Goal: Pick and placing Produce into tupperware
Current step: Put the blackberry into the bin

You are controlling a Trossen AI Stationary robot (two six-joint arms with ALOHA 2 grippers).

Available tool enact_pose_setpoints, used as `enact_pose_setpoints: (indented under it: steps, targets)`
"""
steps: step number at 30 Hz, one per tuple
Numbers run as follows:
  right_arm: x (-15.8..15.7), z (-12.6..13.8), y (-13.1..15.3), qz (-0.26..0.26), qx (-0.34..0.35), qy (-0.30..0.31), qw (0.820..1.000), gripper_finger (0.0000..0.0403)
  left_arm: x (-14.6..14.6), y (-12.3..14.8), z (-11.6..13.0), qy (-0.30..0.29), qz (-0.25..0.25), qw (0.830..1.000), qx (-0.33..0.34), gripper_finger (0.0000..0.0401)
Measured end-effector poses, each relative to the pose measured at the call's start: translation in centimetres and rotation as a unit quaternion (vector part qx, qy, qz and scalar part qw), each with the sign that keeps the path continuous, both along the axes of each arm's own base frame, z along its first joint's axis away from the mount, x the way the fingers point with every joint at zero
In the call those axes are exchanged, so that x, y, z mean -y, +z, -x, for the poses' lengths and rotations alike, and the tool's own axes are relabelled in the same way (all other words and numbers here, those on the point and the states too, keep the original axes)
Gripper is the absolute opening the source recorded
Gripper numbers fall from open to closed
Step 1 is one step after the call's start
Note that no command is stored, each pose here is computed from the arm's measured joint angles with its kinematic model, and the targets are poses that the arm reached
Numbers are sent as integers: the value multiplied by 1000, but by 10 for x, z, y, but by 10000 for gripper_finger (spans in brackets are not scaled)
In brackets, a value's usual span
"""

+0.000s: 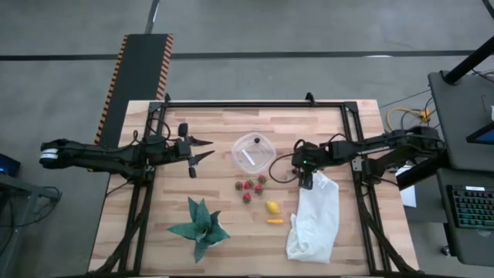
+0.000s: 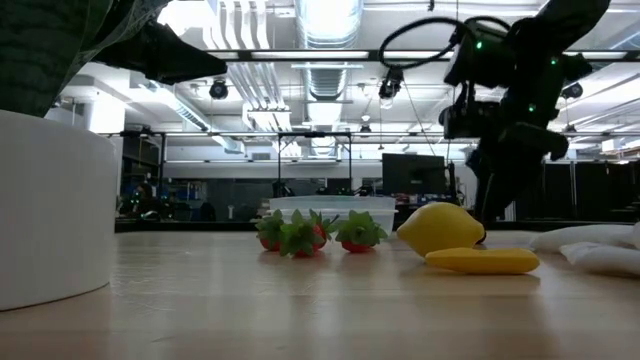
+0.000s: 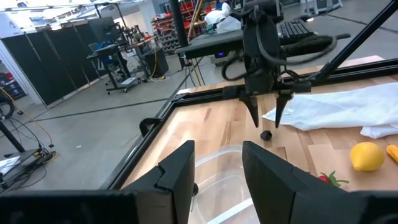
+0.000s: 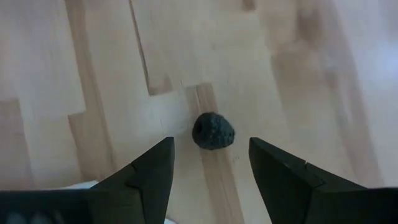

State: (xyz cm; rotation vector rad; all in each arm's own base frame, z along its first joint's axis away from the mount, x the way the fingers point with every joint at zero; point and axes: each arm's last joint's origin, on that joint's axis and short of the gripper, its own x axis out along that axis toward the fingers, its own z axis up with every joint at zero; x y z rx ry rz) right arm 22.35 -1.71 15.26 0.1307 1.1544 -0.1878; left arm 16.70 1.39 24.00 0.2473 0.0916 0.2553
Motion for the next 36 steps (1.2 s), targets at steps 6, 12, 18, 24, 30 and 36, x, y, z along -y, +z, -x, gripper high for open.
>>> enact_pose_setpoints:
  steps: [6, 12, 18, 24, 30, 36]
  targets:
    - [0, -6, -8, -4, -10, -8, 1000, 201, 0, 0, 0, 0, 0, 1000, 0, 121]
    - [0, -7, -9, -5, -13, -9, 1000, 201, 0, 0, 0, 0, 0, 1000, -1, 121]
    - [1, -8, -8, -4, -5, -9, 1000, 201, 0, -1, 0, 0, 0, 1000, -1, 121]
    - [1, -10, -7, -2, 8, -5, 1000, 201, 0, -1, 0, 0, 0, 1000, -1, 121]
    - [1, -10, -7, 4, 8, 6, 1000, 201, 0, -1, 0, 0, 0, 1000, -1, 121]
    - [1, -10, -7, 4, 7, 8, 1000, 201, 0, -1, 0, 0, 0, 1000, -2, 121]
